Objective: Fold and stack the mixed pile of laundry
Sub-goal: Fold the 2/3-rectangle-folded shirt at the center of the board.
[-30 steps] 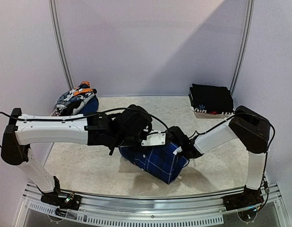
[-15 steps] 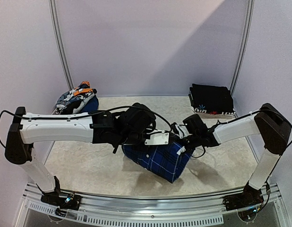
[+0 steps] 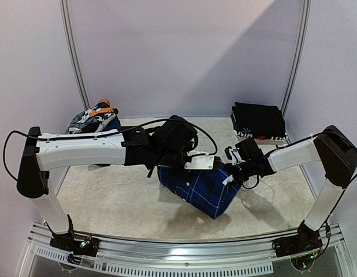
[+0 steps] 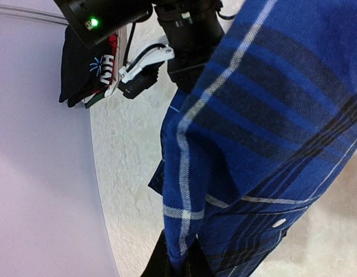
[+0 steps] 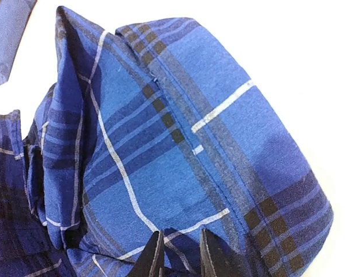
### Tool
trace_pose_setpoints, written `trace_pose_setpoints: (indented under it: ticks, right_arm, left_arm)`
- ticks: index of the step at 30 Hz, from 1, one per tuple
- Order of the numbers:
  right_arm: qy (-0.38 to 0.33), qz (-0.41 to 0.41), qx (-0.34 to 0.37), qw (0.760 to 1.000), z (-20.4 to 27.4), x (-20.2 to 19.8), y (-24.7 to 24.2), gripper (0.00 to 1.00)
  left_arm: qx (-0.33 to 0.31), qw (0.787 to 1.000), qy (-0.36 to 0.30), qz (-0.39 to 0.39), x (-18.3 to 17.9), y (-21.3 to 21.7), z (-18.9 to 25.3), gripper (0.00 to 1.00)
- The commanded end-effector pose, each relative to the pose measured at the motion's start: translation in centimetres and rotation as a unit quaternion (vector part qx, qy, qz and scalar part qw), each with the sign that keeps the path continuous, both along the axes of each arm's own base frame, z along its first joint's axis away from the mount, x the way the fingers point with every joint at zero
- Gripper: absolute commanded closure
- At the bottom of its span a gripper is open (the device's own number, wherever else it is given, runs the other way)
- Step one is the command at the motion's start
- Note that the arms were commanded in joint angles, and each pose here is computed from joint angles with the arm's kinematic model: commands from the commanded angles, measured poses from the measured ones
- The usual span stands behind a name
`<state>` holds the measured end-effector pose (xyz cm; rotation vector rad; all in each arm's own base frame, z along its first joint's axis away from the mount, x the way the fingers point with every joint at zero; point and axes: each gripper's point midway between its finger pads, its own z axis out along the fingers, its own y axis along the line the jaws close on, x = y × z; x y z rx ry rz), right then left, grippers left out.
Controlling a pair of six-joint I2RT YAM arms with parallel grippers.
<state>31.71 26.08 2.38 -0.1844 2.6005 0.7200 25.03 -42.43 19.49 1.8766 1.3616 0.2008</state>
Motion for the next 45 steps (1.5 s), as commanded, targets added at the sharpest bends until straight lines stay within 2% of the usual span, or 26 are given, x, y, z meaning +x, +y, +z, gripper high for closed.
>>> trace_pose_setpoints:
  ticks: [1, 6, 13, 27, 38, 45]
  right_arm:
    - [-0.027, -0.003, 0.041, 0.999, 2.5, 0.9, -0.6, 0.78]
    - [-0.056, -0.028, 0.05, 0.997, 4.7, 2.8, -1.8, 0.77]
    - [-0.058, -0.047, 0.071, 0.995, 4.3, 5.4, -2.4, 0.75]
    - [-0.048, -0.048, 0.036, 0.997, 0.7, 7.3, -2.3, 0.78]
    - [-0.062, -0.051, 0.045, 0.996, 2.0, 8.1, -2.8, 0.75]
    - [-0.045, -0.054, 0.038, 0.997, 0.4, 8.3, -3.3, 0.74]
  left_arm:
    - [0.004, 1.0, 0.006, -0.022, 0.9, -0.9, 0.1, 1.0]
    - [0.011, 1.0, 0.009, -0.028, 0.9, -1.1, -0.2, 1.0]
    - [0.016, 0.999, 0.011, -0.033, 0.9, -1.1, -0.2, 1.0]
    - [0.025, 0.998, 0.017, -0.048, 1.3, -1.4, -0.5, 1.0]
    - [0.034, 0.998, 0.019, -0.044, 1.4, -1.2, -0.7, 1.0]
    - [0.034, 0.998, 0.019, -0.047, 1.5, -1.4, -0.6, 1.0]
